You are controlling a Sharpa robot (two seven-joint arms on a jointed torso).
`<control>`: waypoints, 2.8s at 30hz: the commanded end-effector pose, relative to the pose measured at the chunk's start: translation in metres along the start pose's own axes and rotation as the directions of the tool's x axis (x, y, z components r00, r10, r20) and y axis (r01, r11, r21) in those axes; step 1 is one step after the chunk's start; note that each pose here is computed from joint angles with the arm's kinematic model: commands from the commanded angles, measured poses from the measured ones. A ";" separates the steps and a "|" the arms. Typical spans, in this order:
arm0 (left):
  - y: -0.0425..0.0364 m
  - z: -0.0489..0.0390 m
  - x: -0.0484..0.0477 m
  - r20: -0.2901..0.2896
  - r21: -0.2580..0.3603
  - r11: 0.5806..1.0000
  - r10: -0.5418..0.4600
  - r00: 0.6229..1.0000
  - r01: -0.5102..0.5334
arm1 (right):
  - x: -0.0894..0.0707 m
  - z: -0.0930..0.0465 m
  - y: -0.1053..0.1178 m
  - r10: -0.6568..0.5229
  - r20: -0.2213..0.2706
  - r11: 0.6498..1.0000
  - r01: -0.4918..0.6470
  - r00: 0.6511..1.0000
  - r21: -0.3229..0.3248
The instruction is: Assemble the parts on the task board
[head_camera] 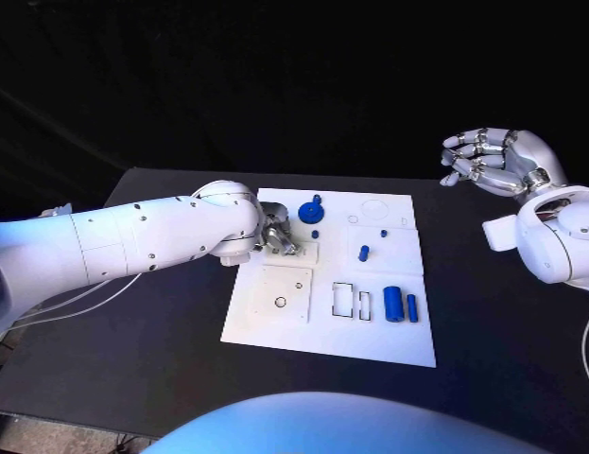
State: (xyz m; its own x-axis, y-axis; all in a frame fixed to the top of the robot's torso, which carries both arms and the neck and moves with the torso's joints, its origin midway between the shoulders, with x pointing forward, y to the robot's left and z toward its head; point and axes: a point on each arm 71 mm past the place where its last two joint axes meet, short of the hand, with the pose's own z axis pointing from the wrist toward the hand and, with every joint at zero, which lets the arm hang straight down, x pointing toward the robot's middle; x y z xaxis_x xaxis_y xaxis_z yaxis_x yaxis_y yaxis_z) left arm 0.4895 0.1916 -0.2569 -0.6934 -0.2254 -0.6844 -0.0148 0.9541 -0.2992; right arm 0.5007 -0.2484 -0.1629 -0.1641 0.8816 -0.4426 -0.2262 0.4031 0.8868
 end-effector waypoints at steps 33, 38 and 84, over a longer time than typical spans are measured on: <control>-0.0018 0.0017 -0.0143 -0.139 -0.047 0.998 -0.042 0.989 0.036 | 0.002 0.000 0.000 -0.002 -0.011 1.000 0.001 1.000 -0.007; -0.0021 0.0020 -0.0143 -0.146 -0.048 0.998 -0.043 0.988 0.036 | 0.002 0.000 0.000 -0.001 -0.012 1.000 0.001 1.000 -0.006; -0.0090 0.0028 -0.0155 -0.109 -0.029 0.991 0.128 0.986 -0.131 | 0.002 0.000 -0.002 -0.001 -0.013 1.000 0.001 1.000 -0.003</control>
State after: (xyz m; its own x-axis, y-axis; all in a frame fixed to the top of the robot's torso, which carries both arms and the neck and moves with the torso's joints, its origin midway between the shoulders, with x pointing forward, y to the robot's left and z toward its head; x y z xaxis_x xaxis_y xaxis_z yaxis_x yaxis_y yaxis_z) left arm 0.5039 0.1846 -0.2429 -0.7471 -0.1169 -0.6544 0.0346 0.9762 -0.2140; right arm 0.5008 -0.2485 -0.1660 -0.1659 0.8811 -0.4428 -0.2200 0.4046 0.8876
